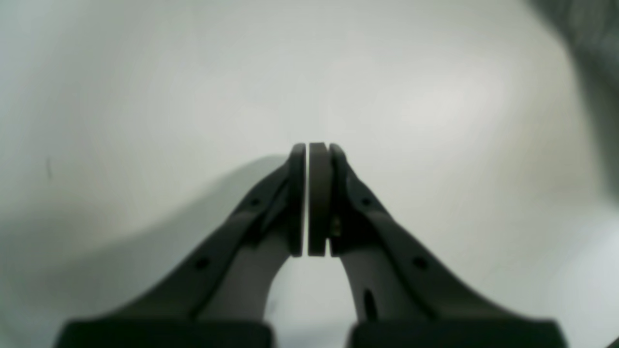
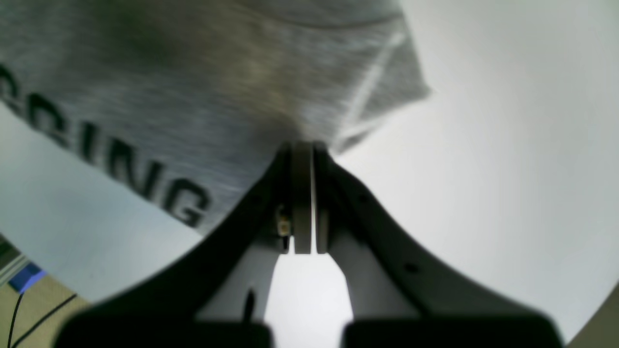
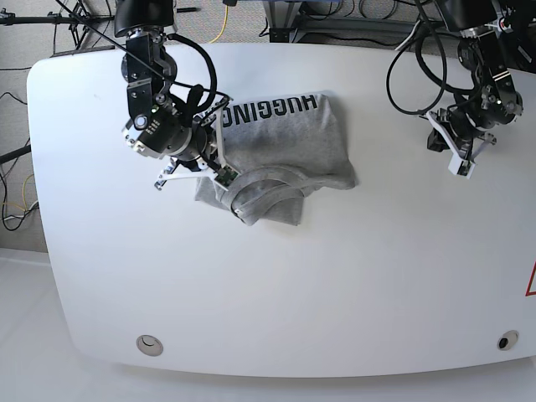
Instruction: Fold the T-shirt properly
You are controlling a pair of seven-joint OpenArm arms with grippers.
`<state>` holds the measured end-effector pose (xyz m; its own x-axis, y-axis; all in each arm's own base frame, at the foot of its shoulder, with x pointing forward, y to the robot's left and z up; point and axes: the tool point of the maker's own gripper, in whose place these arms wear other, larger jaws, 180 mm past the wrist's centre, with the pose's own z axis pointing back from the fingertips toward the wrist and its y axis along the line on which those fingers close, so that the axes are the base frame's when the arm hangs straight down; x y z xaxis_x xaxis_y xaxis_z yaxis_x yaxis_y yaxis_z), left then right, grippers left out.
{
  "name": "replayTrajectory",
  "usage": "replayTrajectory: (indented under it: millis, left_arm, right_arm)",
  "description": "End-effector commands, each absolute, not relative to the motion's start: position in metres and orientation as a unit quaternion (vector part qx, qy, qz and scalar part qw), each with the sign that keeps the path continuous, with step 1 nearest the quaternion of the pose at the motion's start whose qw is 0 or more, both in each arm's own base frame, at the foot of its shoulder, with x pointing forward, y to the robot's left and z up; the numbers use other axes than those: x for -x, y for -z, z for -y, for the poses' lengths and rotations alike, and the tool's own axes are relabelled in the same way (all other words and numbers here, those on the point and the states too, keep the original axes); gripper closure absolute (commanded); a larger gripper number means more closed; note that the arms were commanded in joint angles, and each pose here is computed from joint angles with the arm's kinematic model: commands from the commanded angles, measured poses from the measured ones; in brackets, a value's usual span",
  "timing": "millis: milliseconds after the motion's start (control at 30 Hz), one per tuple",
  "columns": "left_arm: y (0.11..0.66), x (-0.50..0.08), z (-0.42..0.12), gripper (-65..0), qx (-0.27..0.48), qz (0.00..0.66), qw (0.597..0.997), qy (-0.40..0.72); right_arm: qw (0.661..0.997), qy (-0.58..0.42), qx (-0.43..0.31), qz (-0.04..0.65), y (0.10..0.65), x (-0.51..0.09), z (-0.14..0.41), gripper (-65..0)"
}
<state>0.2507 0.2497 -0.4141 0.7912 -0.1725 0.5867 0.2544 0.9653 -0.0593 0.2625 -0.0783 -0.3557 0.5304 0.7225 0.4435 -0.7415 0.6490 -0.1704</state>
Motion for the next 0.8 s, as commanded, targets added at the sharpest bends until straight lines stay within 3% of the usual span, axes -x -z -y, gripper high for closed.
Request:
replayTrajectory:
  millis: [0,300,767]
  left_arm:
    - [0.408,-0.245,-0.261,0.0,0.059,0.312,0.942,0.105]
    - [0.421,-0.21,-0.278,0.0,0.049,0.283,0.954,0.081]
    - [0.419,-0.209,-0.285,0.0,0.043,0.285,0.955,0.072]
  right_arm:
    - [0.862,-0.437,-0.02,0.256,0.349,-0.264,0.068,-0.5]
    - [0.847,-0.468,-0.047,0.247,0.357,-0.248,0.038,-0.5]
    - [0.862,-0.448,-0.115,0.209,0.409,-0.267,0.015,-0.5]
